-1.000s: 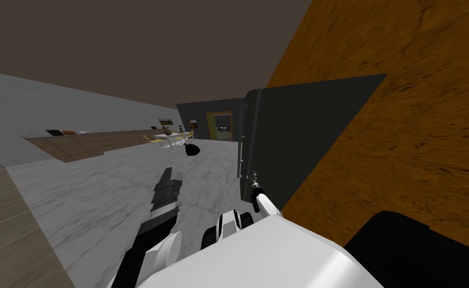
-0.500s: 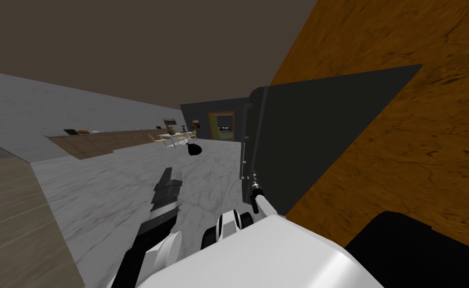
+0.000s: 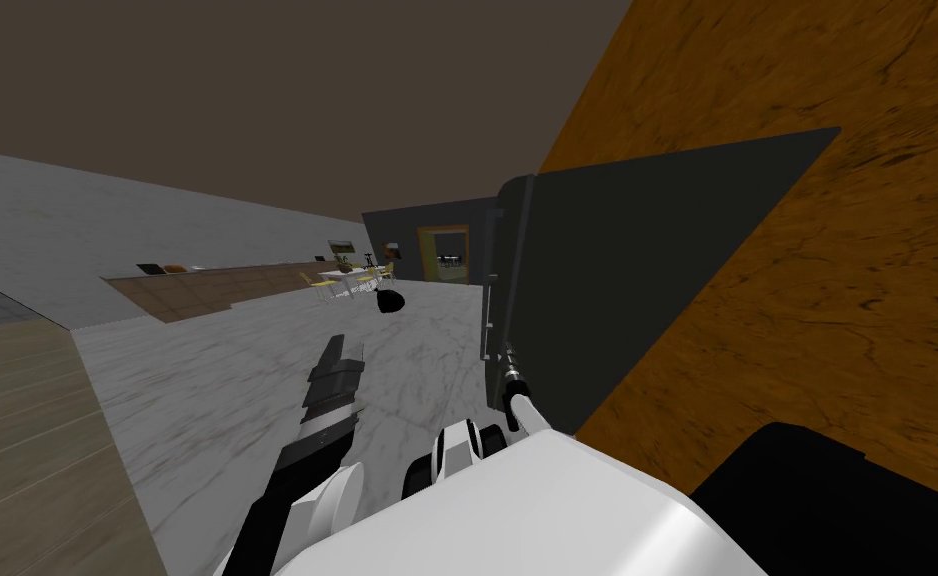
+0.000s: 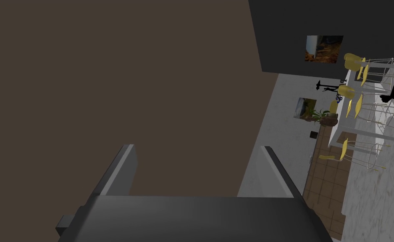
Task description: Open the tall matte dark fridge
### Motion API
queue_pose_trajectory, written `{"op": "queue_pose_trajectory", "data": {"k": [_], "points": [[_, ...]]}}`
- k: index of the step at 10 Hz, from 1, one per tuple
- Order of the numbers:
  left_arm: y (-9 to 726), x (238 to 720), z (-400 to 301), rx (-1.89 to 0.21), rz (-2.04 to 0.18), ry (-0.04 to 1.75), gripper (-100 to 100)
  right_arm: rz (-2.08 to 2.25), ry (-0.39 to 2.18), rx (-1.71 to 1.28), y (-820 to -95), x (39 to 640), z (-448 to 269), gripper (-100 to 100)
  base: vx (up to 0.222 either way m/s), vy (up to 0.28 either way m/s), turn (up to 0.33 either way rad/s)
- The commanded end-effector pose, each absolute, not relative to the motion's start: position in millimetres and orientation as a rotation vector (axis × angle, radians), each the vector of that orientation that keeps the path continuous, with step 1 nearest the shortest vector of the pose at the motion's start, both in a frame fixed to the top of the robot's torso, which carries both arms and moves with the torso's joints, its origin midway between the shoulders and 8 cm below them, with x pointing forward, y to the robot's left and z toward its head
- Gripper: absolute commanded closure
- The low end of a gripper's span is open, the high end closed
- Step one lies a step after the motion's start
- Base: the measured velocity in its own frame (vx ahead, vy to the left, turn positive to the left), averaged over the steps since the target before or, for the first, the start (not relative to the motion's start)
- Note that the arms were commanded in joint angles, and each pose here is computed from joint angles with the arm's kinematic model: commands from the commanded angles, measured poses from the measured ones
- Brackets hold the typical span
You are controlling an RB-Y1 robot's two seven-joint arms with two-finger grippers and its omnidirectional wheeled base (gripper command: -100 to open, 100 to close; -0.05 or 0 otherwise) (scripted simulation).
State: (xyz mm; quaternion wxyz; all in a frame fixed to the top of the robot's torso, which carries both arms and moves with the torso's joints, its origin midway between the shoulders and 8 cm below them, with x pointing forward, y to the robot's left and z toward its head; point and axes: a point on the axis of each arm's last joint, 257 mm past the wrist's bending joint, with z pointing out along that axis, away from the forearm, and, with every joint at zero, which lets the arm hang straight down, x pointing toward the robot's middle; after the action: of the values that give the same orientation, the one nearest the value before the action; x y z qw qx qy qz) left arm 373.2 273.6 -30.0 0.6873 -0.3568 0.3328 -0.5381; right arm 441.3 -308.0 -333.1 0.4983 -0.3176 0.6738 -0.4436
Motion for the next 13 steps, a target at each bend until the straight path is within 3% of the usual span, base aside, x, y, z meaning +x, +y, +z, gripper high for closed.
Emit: {"op": "queue_pose_trajectory", "data": {"k": [1,13], "points": [[273.6,373.3,-30.0,-0.799,-1.205,0.745,0,-1.142,1.561,-0.834,-302.4,449.6,-322.5,-100,0.019,0.012,0.038],[273.6,373.2,-30.0,-0.799,-1.205,0.745,0,-1.375,1.381,-1.047,-306.8,451.2,-316.4,-100,0.027,0.015,0.044]]}}
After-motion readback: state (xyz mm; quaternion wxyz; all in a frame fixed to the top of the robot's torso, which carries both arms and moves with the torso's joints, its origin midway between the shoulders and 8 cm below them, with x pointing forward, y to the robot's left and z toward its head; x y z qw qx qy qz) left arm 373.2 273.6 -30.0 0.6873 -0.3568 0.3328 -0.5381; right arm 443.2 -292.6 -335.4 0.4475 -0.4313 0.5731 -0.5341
